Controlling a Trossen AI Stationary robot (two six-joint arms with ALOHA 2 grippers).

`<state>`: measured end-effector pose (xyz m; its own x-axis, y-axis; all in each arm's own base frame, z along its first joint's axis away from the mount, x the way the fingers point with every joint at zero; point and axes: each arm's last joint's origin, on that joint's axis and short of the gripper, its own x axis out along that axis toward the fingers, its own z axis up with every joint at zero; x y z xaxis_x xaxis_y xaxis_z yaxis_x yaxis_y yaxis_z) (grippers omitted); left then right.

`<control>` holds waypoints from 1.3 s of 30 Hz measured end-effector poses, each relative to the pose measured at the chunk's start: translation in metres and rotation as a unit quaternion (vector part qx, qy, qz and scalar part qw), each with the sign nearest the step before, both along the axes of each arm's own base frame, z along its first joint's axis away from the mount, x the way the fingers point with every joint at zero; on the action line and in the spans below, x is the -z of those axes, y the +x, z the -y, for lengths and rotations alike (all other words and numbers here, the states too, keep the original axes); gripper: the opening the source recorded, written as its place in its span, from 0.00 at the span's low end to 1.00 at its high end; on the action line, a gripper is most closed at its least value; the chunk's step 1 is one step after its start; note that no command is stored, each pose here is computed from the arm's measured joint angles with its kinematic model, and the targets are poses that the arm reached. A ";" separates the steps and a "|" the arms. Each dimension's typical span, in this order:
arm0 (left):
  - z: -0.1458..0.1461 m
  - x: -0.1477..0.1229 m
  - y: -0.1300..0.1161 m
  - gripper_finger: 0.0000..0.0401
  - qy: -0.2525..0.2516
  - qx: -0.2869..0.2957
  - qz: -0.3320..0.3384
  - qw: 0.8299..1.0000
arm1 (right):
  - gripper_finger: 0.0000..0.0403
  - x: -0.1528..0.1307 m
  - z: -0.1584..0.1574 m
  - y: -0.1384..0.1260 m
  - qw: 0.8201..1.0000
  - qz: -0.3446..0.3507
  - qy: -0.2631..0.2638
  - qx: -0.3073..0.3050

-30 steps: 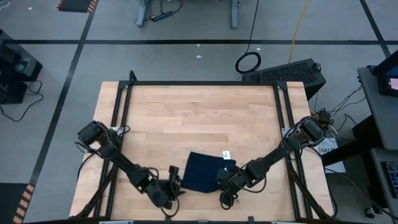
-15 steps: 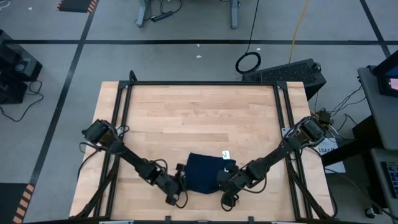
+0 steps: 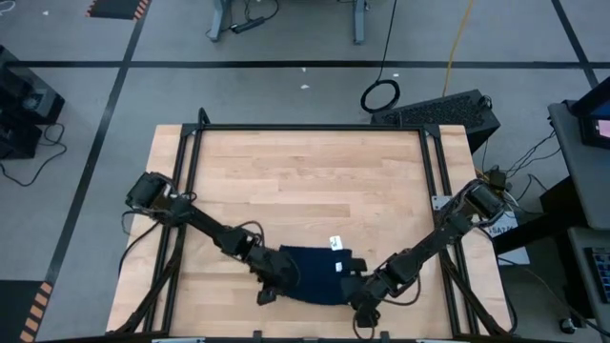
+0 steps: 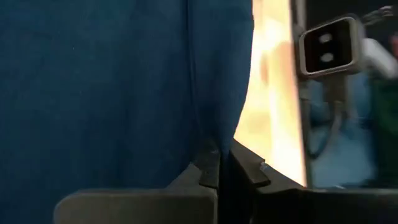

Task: Roll towel into tight, uniform cylinder
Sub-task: Roll the blue cloth napkin

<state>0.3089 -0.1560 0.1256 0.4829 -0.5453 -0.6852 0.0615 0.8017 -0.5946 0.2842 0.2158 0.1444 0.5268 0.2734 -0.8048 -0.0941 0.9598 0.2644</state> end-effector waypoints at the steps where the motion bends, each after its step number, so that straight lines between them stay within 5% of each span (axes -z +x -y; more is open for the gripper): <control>1: -0.004 -0.001 0.002 0.03 -0.016 0.002 -0.005 1.000 | 0.28 -0.002 -0.001 -0.003 1.000 0.001 -0.010 -0.005; 9: -0.037 0.001 0.012 0.02 -0.072 -0.020 -0.037 0.997 | 0.49 -0.018 -0.026 -0.032 0.988 0.100 -0.117 0.001; 17: -0.036 -0.007 0.018 0.02 -0.143 -0.005 -0.016 0.990 | 0.51 0.013 -0.051 -0.048 0.974 0.132 -0.184 0.002; 25: -0.034 -0.008 0.018 0.02 -0.147 -0.010 -0.021 0.989 | 0.50 0.032 -0.047 -0.040 0.962 0.146 -0.230 0.034; 29: -0.028 -0.008 0.016 0.02 -0.139 -0.007 -0.017 0.990 | 0.41 0.036 -0.040 -0.033 0.965 0.133 -0.217 0.056; 35: -0.020 -0.004 0.010 0.02 -0.110 0.012 -0.009 0.994 | 0.06 0.034 -0.029 -0.019 0.984 0.080 -0.147 0.056; 39: -0.015 -0.002 0.006 0.03 -0.087 0.011 -0.010 0.996 | 0.05 0.025 -0.021 -0.012 0.993 0.051 -0.086 0.065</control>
